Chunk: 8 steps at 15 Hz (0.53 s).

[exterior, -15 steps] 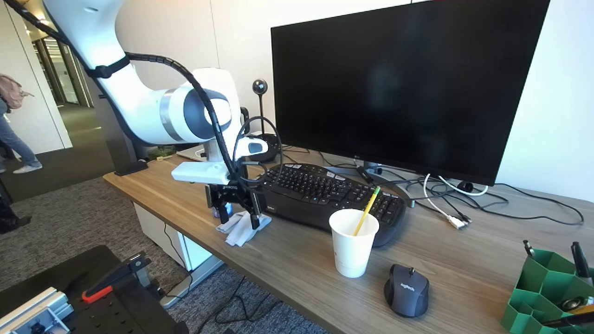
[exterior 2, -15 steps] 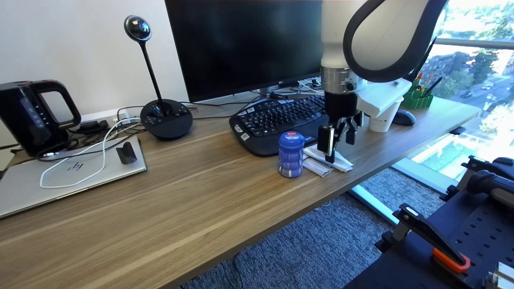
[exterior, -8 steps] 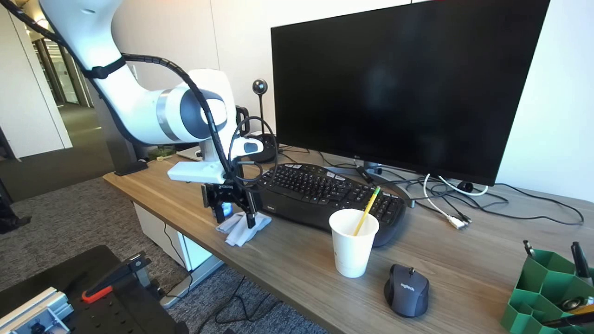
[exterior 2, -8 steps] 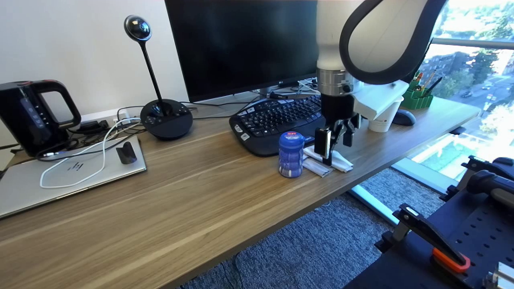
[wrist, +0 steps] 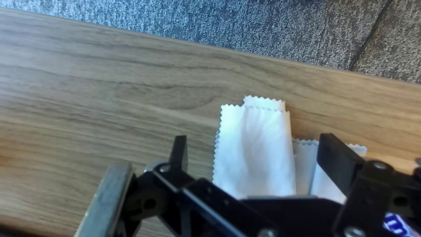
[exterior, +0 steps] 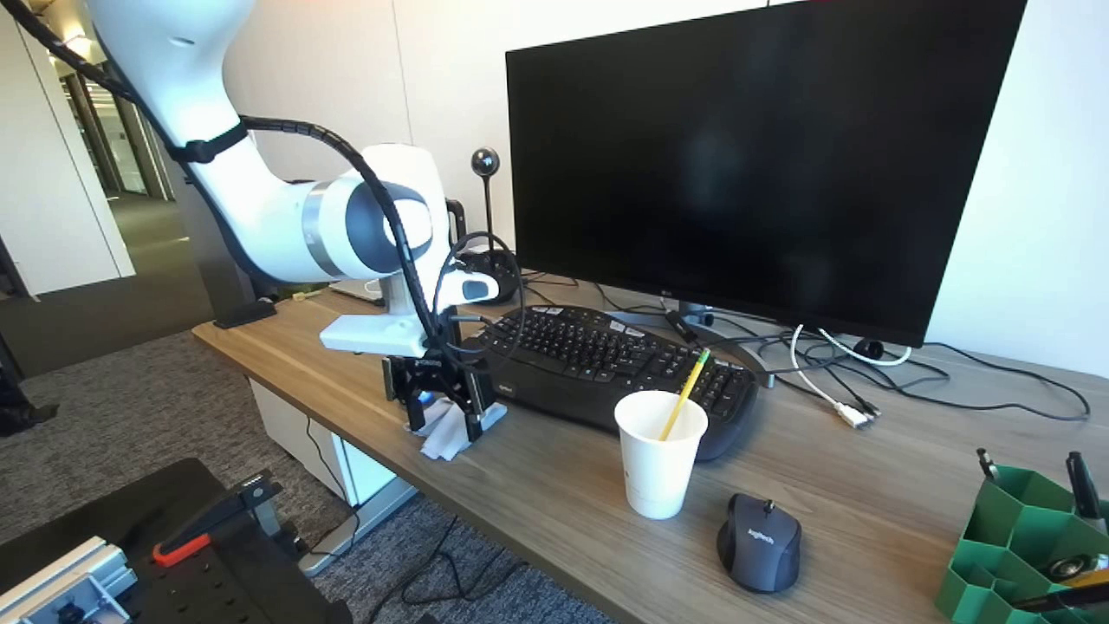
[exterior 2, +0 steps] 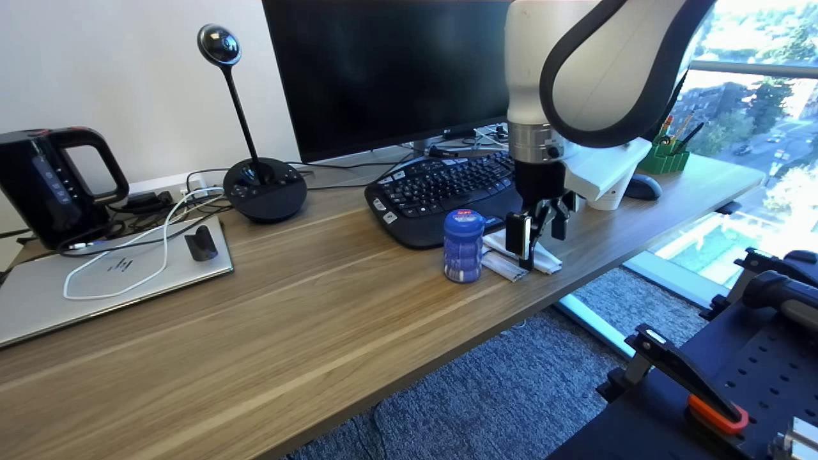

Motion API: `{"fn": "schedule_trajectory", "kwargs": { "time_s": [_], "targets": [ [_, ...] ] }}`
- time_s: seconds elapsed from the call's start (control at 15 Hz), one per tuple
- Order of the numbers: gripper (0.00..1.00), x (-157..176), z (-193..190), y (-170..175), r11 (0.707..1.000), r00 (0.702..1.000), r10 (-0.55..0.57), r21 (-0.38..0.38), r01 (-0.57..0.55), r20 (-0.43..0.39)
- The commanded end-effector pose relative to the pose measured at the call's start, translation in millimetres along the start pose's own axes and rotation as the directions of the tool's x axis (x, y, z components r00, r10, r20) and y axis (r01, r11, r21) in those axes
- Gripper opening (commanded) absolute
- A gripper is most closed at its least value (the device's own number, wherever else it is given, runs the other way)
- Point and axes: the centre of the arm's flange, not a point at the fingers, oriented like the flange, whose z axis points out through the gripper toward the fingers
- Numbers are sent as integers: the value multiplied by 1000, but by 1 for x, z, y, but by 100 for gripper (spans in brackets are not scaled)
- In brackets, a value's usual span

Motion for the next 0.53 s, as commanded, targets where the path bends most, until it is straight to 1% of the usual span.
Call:
{"fn": "schedule_trajectory", "kwargs": {
  "time_s": [0.0,0.07,0.13,0.2,0.27,0.47],
  "targets": [
    [100,9,4,0,1000,1000,9,-26,-8,19],
    [92,10,5,1,1000,1000,8,-26,-8,20],
    [74,10,5,0,1000,1000,8,-26,-7,20],
    [68,10,6,0,1000,1000,7,-25,-7,19],
    [58,10,5,0,1000,1000,6,-24,-5,18],
    [35,13,3,0,1000,1000,8,-23,-8,13]
  ]
}}
